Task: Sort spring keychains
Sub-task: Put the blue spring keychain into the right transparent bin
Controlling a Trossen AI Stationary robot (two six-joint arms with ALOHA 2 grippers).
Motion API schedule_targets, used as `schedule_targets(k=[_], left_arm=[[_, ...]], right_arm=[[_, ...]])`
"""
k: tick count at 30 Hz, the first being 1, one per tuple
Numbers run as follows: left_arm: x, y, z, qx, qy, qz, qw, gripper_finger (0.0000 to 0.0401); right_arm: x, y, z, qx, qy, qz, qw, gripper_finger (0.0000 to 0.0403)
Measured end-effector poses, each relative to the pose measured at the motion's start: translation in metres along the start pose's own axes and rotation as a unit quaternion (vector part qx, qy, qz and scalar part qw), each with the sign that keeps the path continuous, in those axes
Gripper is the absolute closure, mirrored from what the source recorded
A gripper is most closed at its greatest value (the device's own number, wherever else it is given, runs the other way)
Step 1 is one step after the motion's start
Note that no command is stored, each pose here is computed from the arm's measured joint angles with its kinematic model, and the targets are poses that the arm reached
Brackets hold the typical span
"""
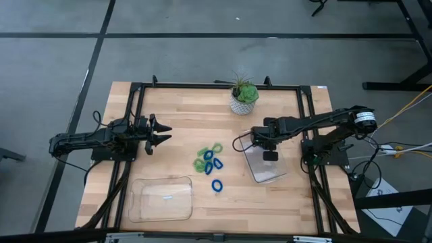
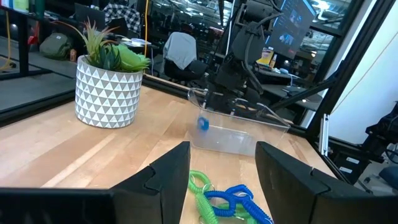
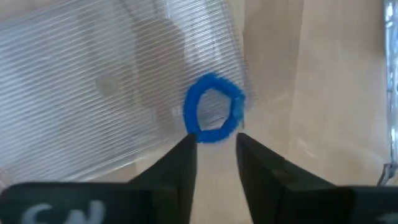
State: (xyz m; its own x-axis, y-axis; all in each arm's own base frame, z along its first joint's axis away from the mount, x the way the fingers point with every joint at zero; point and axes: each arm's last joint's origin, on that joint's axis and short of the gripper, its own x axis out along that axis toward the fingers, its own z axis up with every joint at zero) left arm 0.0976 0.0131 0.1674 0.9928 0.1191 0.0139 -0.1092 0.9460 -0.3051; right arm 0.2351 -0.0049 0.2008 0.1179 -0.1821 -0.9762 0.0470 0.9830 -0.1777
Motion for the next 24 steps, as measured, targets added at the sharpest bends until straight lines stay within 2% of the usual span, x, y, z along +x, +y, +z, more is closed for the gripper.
schedule_targets(k=[6, 10, 14, 18, 24], left_arm=[[0.000, 0.000, 0.000, 0.000, 0.000, 0.000, 1.000, 0.0223], [0.000, 0.000, 0.000, 0.000, 0.000, 0.000, 1.000, 0.0223], [0.000, 0.000, 0.000, 0.000, 0.000, 0.000, 1.000, 0.0223], [0.000, 0.000, 0.000, 0.000, 0.000, 0.000, 1.000, 0.0223], [0.000, 0.000, 0.000, 0.000, 0.000, 0.000, 1.000, 0.0223]], right_arm=[[0.000, 0.000, 0.000, 0.022, -0.002, 0.000, 1.000, 0.0200], [0.000, 0.000, 0.006, 0.026, -0.029, 0.001, 0.999, 0.0169], [-0.001, 0.001, 0.013, 0.035, -0.064, 0.010, 0.997, 0.0161], [-0.001, 0.003, 0.012, 0.036, -0.060, 0.056, 0.996, 0.0164], [-0.004, 0.005, 0.017, 0.048, -0.077, 0.095, 0.991, 0.0167]])
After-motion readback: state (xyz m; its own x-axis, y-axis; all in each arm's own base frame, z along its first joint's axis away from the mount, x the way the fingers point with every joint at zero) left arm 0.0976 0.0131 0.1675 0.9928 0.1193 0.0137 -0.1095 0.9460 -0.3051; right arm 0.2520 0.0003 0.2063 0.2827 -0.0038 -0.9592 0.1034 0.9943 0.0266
